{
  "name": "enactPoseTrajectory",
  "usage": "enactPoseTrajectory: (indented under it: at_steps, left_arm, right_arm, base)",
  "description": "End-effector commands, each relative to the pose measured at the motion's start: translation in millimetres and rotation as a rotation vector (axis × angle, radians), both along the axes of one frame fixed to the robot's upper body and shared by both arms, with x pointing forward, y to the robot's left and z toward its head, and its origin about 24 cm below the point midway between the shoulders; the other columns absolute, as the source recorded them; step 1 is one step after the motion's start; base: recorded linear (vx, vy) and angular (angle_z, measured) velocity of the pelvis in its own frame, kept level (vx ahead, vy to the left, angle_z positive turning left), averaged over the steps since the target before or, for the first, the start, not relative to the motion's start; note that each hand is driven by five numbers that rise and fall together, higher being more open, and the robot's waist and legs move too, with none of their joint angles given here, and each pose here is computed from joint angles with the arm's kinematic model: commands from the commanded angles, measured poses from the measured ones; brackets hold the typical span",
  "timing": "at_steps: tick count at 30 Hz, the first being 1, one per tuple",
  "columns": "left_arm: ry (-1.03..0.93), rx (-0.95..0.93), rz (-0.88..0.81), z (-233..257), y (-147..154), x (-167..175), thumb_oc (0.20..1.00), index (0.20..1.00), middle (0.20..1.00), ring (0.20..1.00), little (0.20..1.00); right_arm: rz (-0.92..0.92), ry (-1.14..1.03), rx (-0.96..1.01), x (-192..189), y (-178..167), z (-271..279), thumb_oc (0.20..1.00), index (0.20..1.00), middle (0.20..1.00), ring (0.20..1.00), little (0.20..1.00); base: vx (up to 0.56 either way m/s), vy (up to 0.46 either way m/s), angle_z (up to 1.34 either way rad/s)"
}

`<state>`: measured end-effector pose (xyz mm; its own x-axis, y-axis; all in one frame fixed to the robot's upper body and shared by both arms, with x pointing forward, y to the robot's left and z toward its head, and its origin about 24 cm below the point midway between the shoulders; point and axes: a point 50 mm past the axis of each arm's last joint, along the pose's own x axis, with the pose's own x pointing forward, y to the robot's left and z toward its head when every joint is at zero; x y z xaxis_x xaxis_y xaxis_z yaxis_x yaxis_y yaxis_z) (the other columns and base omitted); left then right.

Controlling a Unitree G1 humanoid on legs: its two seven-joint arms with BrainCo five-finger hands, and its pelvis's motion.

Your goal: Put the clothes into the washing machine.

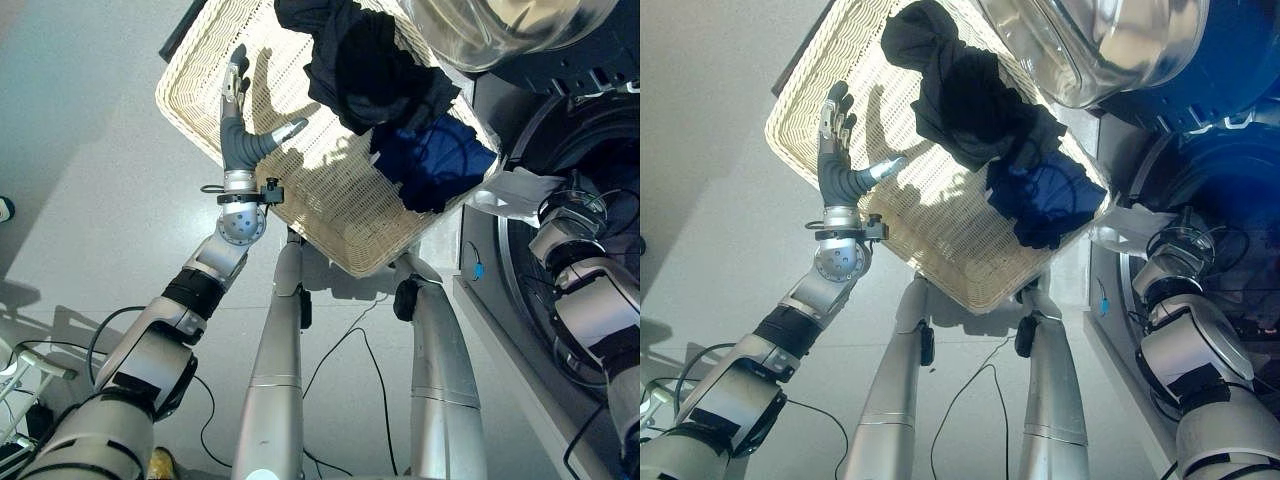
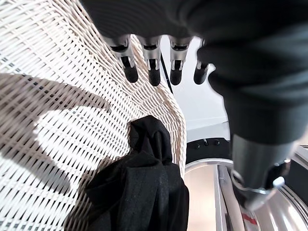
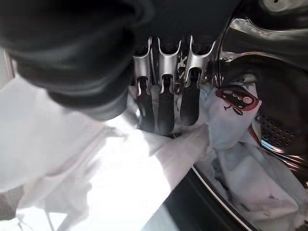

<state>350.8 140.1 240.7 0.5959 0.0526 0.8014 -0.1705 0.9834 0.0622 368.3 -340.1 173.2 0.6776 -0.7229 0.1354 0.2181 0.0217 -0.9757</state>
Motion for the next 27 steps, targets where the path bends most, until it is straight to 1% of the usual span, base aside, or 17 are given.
enactPoseTrajectory:
  at_steps: [1,11,18,19,20,21,23,24,25,26,27]
  left_arm:
    - [-0.114,-0.062,-0.038,18.8,-9.5,-10.7,1.000,1.000,1.000,1.000,1.000]
    - [-0.110,-0.066,-0.039,17.5,-9.8,-11.6,1.000,1.000,1.000,1.000,1.000]
    - [-0.109,-0.067,-0.040,17.3,-8.7,-11.4,1.000,1.000,1.000,1.000,1.000]
    - [-0.110,-0.068,-0.040,18.0,-8.9,-11.8,1.000,1.000,1.000,1.000,1.000]
    - [-0.110,-0.067,-0.040,18.1,-8.7,-11.9,1.000,1.000,1.000,1.000,1.000]
    - [-0.110,-0.066,-0.037,17.7,-7.2,-11.5,1.000,1.000,1.000,1.000,1.000]
    - [-0.110,-0.070,-0.038,17.3,-6.5,-11.7,1.000,1.000,1.000,1.000,1.000]
    - [-0.109,-0.072,-0.038,16.7,-5.4,-11.8,1.000,1.000,1.000,1.000,1.000]
    - [-0.109,-0.073,-0.038,16.7,-5.3,-11.8,1.000,1.000,1.000,1.000,1.000]
    - [-0.108,-0.074,-0.039,17.5,-5.6,-12.0,1.000,1.000,1.000,1.000,1.000]
    - [-0.108,-0.075,-0.038,18.1,-6.1,-11.9,1.000,1.000,1.000,1.000,1.000]
  right_arm:
    - [0.006,0.141,0.041,-7.1,0.1,-33.7,0.200,0.200,0.200,0.200,0.200]
    - [0.014,0.135,0.077,-7.5,1.3,-38.8,0.200,0.200,0.200,0.200,0.200]
    - [0.021,0.103,0.155,-7.4,4.0,-44.8,0.200,0.200,0.200,0.200,0.200]
    - [0.022,0.063,0.254,-7.5,5.8,-50.0,0.200,0.200,0.200,0.200,0.200]
    - [0.021,0.044,0.279,-7.4,6.7,-51.3,0.200,0.200,0.200,0.200,0.200]
    - [0.026,0.004,0.353,-6.7,9.1,-54.5,0.200,0.200,0.200,0.200,0.200]
    - [0.016,-0.012,0.403,-7.5,10.4,-58.6,0.200,0.200,0.200,0.200,0.200]
    - [-0.001,-0.024,0.477,-10.0,10.5,-65.9,0.200,0.200,0.200,0.200,0.200]
    - [-0.006,-0.028,0.496,-10.7,10.3,-67.6,0.200,0.200,0.200,0.200,0.200]
    - [-0.030,-0.060,0.613,-13.1,12.0,-76.6,0.200,0.200,0.200,0.200,0.200]
    - [-0.037,-0.074,0.673,-14.0,13.4,-80.8,0.200,0.200,0.200,0.200,0.200]
  base:
    - [0.00,0.000,0.00]
    - [0.00,0.000,0.00]
    - [0.00,0.000,0.00]
    - [0.00,0.000,0.00]
    - [0.00,0.000,0.00]
    - [0.00,0.000,0.00]
    - [0.00,0.000,0.00]
    - [0.00,0.000,0.00]
    - [0.00,0.000,0.00]
    - [0.00,0.000,0.00]
    - [0.00,0.000,0.00]
